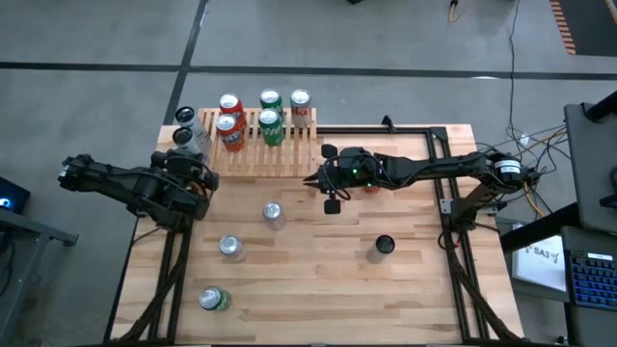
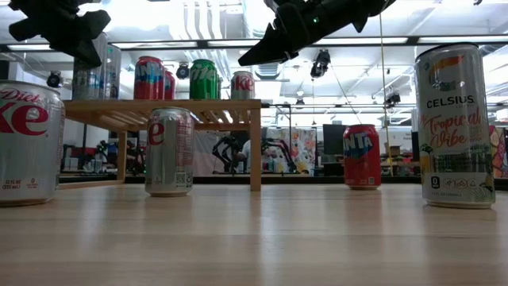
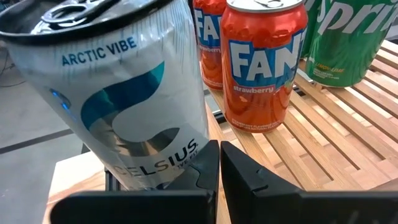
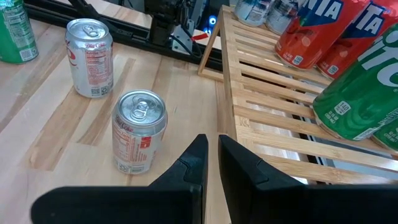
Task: Place canned beverage on shelf
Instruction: Put the top white/blue soda can on the shelf aligned with the other white/blue soda can
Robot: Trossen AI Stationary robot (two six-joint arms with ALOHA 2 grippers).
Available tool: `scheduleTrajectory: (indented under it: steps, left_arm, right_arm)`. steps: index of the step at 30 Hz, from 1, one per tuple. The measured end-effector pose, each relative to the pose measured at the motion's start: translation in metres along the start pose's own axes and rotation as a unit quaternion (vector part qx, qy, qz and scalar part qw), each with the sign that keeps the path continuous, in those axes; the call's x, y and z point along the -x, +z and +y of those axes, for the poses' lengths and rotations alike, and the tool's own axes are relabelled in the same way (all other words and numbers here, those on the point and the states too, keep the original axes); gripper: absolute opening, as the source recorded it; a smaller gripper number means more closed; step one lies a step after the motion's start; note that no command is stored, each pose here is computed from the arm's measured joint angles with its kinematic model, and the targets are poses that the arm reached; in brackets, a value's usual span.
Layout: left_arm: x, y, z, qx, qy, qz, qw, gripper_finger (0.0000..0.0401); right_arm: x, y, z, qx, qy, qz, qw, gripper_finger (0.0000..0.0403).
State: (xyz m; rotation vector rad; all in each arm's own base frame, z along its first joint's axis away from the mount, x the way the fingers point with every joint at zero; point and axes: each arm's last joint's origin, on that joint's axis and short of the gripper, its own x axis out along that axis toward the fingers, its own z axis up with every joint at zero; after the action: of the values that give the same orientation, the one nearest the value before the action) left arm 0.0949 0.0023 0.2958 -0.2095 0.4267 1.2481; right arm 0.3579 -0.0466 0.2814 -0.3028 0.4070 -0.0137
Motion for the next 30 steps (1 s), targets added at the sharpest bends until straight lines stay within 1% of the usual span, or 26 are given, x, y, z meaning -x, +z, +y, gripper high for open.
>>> scheduleTrajectory:
  steps: [16, 21, 25, 30]
  left_arm:
    - [0.000, 0.000, 0.001, 0.002, -0.002, 0.010, 1.000, 0.0000]
    - [0.000, -0.002, -0.002, -0.010, -0.003, 0.027, 1.000, 0.0000]
    - [-0.001, -0.003, -0.009, -0.026, -0.008, 0.040, 0.999, 0.0000]
    - [-0.002, -0.006, -0.018, -0.050, -0.015, 0.063, 0.997, 0.0000]
  right_arm:
    - [0.000, 0.000, 0.000, 0.000, 0.000, 0.000, 1.000, 0.0027]
    - [0.000, 0.000, 0.000, 0.001, 0.000, -0.001, 1.000, 0.0027]
    - [0.000, 0.002, -0.001, -0.001, -0.003, -0.009, 1.000, 0.0027]
    - [0.001, 0.011, -0.003, -0.015, -0.008, -0.027, 0.999, 0.0027]
